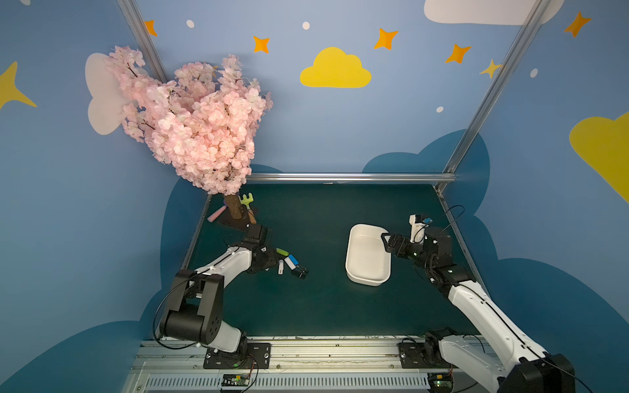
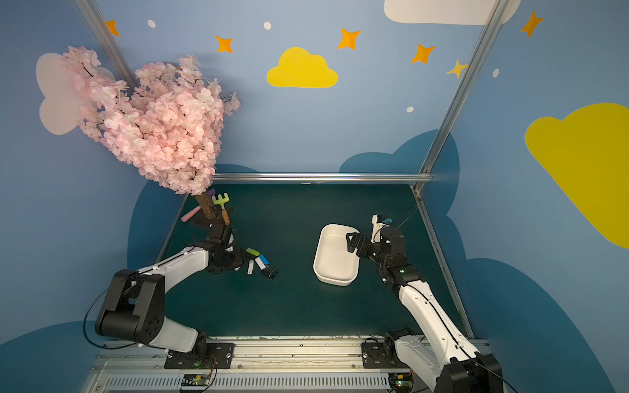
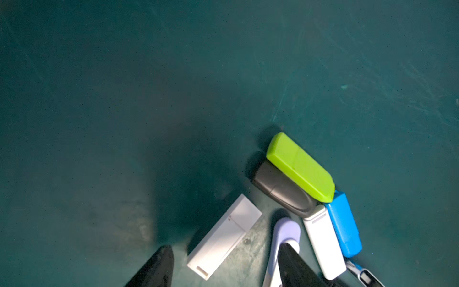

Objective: Put the usb flash drive into the storage box
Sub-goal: Pick up the USB flash from the center of the board.

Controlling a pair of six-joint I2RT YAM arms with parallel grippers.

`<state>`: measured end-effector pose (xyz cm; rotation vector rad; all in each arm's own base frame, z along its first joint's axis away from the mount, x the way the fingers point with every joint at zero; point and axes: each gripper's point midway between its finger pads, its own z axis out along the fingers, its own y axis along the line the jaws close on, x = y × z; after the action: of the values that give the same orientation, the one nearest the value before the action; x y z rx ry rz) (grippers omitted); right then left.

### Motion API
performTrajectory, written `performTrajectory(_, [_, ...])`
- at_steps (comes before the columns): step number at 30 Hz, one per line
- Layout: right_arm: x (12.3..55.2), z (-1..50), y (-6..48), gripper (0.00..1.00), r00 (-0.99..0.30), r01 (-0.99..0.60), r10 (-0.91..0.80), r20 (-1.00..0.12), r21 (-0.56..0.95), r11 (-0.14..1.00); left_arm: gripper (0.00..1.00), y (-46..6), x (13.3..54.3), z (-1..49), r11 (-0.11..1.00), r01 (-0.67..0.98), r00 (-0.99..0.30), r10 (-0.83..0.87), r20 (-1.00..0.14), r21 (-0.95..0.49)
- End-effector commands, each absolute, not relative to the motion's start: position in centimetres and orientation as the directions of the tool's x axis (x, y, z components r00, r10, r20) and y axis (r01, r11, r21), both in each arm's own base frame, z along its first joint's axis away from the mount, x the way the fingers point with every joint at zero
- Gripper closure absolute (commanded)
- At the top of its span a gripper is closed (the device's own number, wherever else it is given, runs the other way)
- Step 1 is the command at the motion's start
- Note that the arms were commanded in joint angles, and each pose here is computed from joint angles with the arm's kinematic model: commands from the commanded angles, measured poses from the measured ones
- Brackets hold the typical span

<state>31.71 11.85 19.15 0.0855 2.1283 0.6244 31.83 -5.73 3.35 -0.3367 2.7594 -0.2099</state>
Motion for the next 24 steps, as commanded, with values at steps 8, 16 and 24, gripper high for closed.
performTrajectory(8, [32.1, 19.6, 10.7, 0.02, -0.546, -0.134, 0.297, -0.784, 0.431, 0.892, 0.36, -5.3, 31.1, 2.0, 0.975, -0.192, -0.951, -0.212, -0.224, -0.111])
performTrajectory(16, [32.0, 19.6, 10.8, 0.02, -0.548, -0.134, 0.298, -0.781, 0.434, 0.891, 0.44, -5.0, 31.0, 1.1, 0.972, -0.215, -0.958, -0.228, -0.174, -0.091])
performTrajectory(24, [32.0, 19.5, 10.8, 0.02, -0.550, -0.135, 0.297, -0.780, 0.435, 0.890, 0.62, -5.2, 30.6, 0.4, 0.973, -0.214, -0.964, -0.225, -0.142, -0.085])
